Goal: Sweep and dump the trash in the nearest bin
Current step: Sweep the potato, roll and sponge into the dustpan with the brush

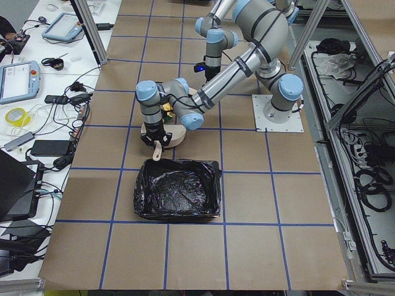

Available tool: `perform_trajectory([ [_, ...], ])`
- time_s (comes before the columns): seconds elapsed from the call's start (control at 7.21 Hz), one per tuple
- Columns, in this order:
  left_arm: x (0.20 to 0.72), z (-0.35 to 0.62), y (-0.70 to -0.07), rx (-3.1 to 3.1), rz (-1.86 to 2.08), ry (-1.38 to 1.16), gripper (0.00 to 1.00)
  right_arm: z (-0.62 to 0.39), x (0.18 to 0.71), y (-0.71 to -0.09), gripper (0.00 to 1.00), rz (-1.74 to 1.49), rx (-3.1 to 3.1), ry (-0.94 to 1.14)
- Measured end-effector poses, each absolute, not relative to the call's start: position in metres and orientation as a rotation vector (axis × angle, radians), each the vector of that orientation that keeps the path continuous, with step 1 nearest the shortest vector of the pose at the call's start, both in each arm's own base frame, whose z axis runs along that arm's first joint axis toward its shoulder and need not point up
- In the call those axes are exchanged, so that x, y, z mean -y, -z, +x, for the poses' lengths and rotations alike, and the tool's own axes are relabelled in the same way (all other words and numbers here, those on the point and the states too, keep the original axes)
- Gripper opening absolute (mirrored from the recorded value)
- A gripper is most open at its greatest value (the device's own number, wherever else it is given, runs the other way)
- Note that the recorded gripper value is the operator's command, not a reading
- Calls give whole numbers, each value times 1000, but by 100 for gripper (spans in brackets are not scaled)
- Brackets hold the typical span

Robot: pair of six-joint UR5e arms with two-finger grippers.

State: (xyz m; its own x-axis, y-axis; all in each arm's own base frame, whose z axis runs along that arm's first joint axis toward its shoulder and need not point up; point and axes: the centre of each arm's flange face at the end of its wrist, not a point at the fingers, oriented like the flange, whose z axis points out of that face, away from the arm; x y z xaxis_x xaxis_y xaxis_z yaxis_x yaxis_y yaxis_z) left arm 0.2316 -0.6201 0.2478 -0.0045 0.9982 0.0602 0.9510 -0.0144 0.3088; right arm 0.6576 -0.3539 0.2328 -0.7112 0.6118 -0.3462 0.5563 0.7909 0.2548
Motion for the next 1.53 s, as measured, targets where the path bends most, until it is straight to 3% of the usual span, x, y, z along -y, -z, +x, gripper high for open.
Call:
perform_trajectory([
  [1.53, 621, 231, -249, -2071, 2076, -390, 0, 756, 462, -192, 0, 519, -2710, 34],
])
